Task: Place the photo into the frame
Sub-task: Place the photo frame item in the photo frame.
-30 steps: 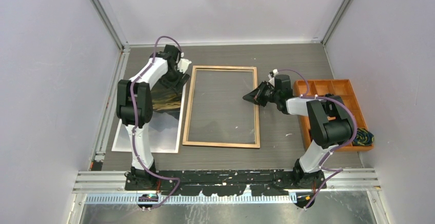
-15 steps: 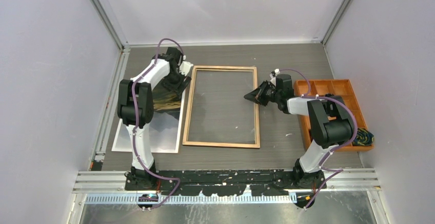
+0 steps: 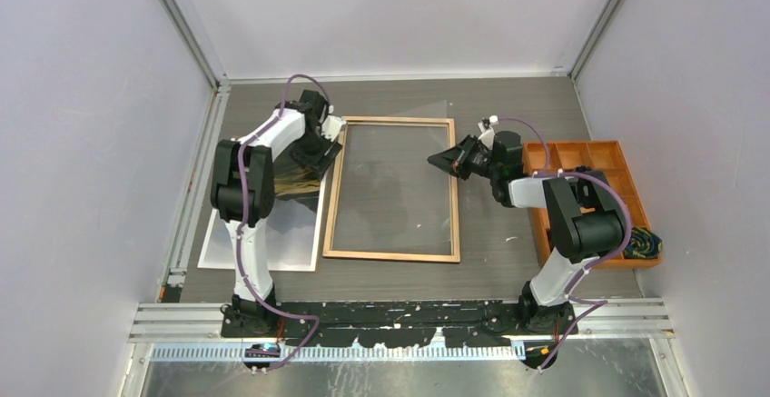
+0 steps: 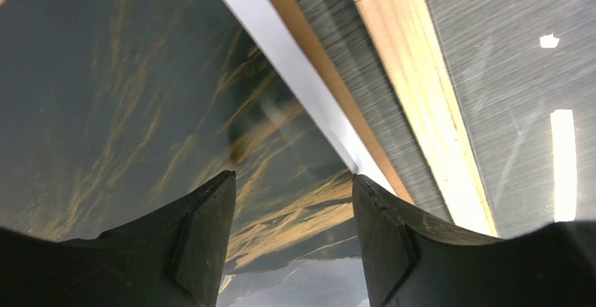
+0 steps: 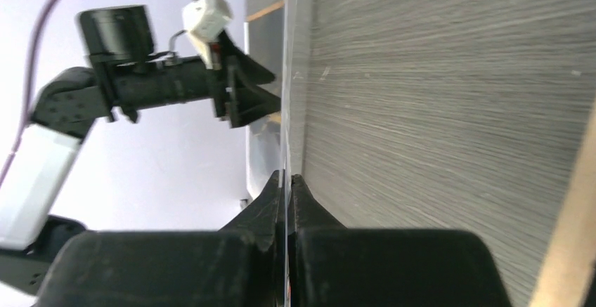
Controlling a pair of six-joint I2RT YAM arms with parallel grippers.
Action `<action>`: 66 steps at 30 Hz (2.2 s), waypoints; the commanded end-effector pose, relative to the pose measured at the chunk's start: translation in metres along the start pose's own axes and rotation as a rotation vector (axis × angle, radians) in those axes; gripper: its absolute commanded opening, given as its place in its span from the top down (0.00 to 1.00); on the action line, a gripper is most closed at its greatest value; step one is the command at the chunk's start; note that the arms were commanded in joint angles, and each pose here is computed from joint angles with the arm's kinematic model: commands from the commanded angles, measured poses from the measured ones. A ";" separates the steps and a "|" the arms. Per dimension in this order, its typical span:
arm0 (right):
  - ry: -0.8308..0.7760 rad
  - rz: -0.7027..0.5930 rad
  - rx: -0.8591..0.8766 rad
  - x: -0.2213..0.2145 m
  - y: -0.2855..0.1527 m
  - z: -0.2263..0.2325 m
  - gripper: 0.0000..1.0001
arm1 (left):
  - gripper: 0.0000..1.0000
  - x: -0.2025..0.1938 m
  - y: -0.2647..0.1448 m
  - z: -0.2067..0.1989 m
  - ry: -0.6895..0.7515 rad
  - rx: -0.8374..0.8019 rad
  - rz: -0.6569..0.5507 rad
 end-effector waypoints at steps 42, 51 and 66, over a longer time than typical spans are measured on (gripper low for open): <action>0.030 -0.046 0.114 0.012 0.001 -0.005 0.99 | 0.39 0.004 0.007 -0.010 -0.013 -0.039 -0.030; 0.065 -0.037 0.143 0.012 0.004 -0.008 0.99 | 0.39 0.004 0.008 -0.009 -0.013 -0.035 -0.026; 0.074 0.005 0.166 0.000 -0.003 -0.009 0.99 | 0.39 0.004 0.008 -0.008 -0.009 -0.030 -0.023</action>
Point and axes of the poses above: each gripper's point midway between its finger pads, its own y axis out along the fingers, its own z axis along the line the jaws close on, x = y × z, the point moved 5 cm from there along -y, back along the fingers, and after that the axes turned 9 degrees about y, right-handed, at the moved point
